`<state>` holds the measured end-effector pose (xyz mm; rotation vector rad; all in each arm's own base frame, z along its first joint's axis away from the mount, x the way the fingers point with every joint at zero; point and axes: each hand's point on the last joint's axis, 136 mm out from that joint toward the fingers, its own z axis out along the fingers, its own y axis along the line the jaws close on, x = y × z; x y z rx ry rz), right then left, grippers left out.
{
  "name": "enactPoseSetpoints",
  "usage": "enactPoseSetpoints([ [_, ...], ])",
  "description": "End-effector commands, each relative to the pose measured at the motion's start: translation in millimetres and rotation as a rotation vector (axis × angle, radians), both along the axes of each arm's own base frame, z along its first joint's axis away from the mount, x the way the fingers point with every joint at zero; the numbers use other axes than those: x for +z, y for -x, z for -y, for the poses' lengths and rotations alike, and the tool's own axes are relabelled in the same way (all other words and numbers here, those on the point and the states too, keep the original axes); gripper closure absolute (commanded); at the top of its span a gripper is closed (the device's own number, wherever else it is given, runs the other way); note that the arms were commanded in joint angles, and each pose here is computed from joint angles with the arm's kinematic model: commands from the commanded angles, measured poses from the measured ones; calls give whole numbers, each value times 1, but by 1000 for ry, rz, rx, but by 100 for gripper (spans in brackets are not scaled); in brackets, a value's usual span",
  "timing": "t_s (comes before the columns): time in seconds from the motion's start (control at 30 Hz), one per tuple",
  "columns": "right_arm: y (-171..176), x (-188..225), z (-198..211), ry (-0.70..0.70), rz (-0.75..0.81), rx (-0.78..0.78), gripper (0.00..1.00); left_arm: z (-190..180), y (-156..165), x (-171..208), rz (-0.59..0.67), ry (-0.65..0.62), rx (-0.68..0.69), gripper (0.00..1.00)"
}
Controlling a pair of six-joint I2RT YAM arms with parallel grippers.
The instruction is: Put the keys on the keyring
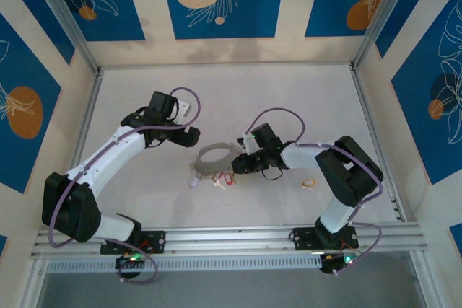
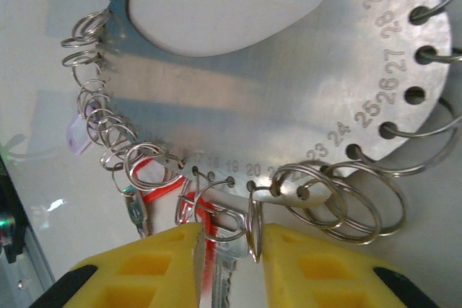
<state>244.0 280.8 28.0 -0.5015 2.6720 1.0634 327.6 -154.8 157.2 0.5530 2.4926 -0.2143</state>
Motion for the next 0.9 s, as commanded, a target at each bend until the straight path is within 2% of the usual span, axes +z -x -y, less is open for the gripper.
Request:
enactPoseSetpoints([
  [0.0,3,-7,2,38,14,19,74,7,0,9,4,13,-28,1],
  [0.27,2,-8,-5,34,31,45,80,6,-1,7,3,10,-22,1],
  [0.33,2,-7,-5,30,35,50,84,7,-1,7,6,11,-24,1],
  [0.47,12,4,-17,-43,59,132,87,6,-1,7,2,5,-23,1],
  [0.6,20,16,-21,-91,101,179,74,7,-1,7,1,8,-28,1],
  [0.73,20,24,-14,-98,152,183,70,6,-1,7,7,5,-26,1],
  [0.87,21,38,-13,-179,186,200,67,8,0,7,-4,6,-32,1],
])
